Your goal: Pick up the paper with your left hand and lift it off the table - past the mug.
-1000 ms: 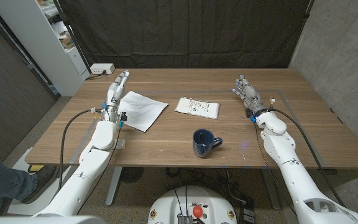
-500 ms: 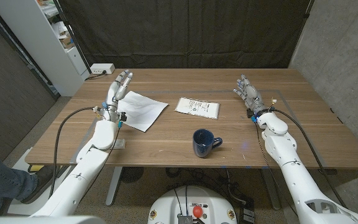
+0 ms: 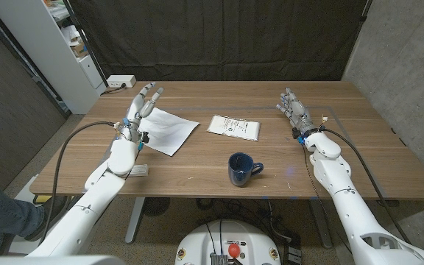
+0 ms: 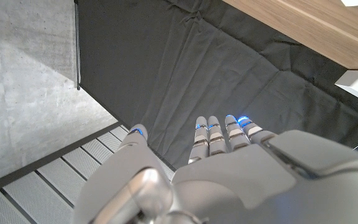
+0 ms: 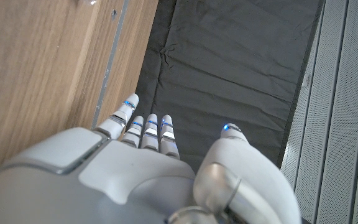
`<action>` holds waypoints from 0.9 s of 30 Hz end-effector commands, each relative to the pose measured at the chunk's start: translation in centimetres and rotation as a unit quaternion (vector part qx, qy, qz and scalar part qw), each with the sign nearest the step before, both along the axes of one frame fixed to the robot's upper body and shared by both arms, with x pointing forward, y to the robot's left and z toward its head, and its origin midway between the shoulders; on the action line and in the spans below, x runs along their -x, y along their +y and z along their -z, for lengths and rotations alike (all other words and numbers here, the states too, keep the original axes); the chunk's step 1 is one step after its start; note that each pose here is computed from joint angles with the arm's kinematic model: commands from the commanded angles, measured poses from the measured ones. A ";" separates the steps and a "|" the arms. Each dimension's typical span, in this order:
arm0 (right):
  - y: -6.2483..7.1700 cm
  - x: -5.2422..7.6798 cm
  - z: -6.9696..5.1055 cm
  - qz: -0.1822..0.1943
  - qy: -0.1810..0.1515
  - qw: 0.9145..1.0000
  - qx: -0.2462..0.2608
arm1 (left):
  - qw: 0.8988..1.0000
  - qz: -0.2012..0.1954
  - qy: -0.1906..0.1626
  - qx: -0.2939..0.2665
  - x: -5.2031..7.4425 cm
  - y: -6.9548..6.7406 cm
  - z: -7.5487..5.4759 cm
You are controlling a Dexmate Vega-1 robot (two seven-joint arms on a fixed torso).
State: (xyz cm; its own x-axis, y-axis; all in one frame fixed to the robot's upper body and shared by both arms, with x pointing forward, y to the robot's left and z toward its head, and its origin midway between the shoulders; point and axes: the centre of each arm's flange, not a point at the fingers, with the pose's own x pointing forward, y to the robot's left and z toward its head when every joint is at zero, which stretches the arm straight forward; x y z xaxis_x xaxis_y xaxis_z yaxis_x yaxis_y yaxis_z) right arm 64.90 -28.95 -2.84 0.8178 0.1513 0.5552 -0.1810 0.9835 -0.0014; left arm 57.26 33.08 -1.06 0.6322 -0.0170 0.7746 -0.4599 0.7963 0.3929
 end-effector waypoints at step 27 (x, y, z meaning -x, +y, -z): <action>0.3 -0.9 -0.3 0.000 -0.005 1.000 -0.016 | 0.985 -0.092 0.055 -0.136 1.3 -0.6 -2.1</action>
State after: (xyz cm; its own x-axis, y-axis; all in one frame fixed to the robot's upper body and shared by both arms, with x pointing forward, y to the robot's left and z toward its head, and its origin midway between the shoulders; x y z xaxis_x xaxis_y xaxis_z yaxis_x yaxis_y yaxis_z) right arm 65.60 -28.89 -2.66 0.8137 0.1351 0.5654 -0.1801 0.9834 0.0241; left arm 56.57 32.46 0.71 0.7028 -0.0866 0.7061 -0.5025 0.6421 0.5789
